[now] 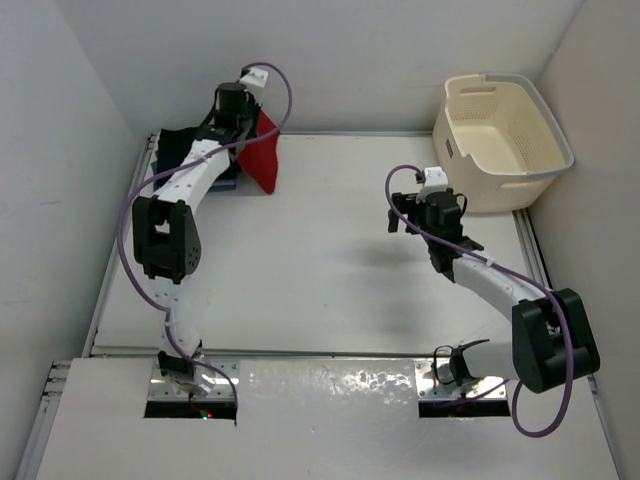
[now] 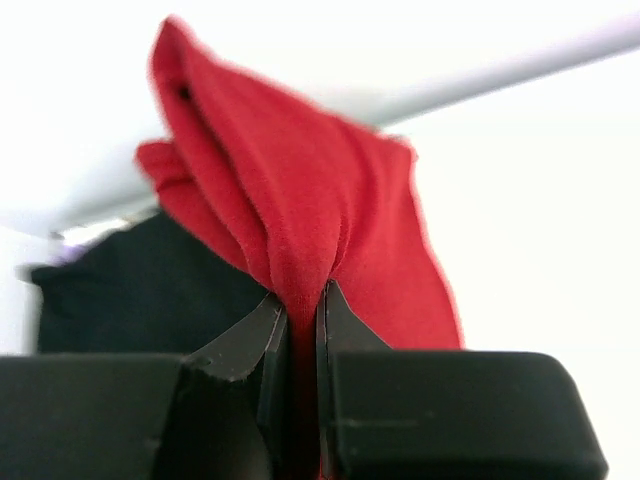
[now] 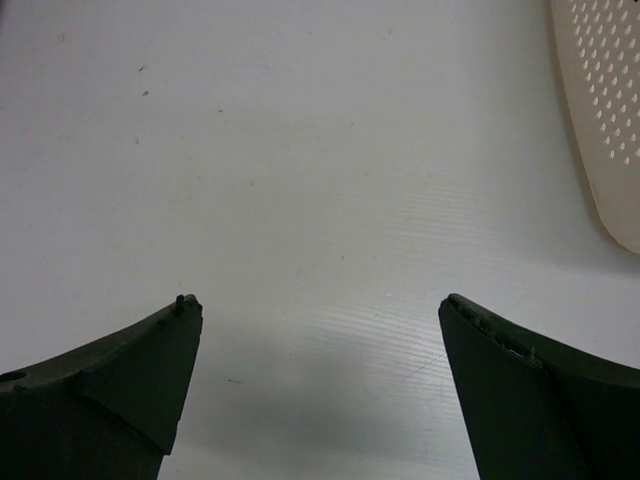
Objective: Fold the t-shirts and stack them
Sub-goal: Put the neatly folded tshirt into the corner of the board with the left arm
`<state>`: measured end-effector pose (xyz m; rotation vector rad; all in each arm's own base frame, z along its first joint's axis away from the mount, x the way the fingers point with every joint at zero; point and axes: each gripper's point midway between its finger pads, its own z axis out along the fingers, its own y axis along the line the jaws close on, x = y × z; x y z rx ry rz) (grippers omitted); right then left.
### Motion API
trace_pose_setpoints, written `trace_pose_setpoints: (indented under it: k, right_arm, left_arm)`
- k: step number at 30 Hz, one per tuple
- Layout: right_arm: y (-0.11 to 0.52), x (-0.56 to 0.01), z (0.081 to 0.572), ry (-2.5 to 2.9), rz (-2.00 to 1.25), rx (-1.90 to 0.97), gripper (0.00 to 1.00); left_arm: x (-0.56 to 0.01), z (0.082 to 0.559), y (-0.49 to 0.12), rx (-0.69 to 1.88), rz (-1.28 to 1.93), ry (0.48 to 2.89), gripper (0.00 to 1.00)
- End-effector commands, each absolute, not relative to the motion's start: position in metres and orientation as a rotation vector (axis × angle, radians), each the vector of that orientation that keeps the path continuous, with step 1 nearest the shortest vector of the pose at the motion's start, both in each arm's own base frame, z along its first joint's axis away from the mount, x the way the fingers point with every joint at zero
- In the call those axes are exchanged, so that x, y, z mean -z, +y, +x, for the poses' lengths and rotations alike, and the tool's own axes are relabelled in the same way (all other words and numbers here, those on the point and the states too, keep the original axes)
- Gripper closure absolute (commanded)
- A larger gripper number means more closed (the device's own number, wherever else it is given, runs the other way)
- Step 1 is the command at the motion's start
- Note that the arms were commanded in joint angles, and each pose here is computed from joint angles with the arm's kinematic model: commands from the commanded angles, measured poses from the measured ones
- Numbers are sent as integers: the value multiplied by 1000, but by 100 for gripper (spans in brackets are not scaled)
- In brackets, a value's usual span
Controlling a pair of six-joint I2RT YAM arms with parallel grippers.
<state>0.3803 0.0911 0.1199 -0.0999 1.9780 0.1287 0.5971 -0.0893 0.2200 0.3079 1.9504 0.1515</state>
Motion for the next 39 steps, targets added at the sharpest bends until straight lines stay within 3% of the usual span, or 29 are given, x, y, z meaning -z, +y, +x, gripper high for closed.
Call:
trace_pose_setpoints:
  k: [1,19,29,39]
  right_arm:
    - [90,-134,382,1929,-97,-120,1]
    - [90,-132,382,1938,-100,-124,1]
    - [93,-127,387,1963,-107,-123,1]
    - [95,-122,390,1988,-121,-124,1]
  left_arm:
    - [-296,611,-83,-209,334,1792,100]
    - [-322,623,1,-288,243,1797,100]
    - [-302,616,80,-326,95,1848,100]
    - [-239,618,139,-369,-8,1932,100]
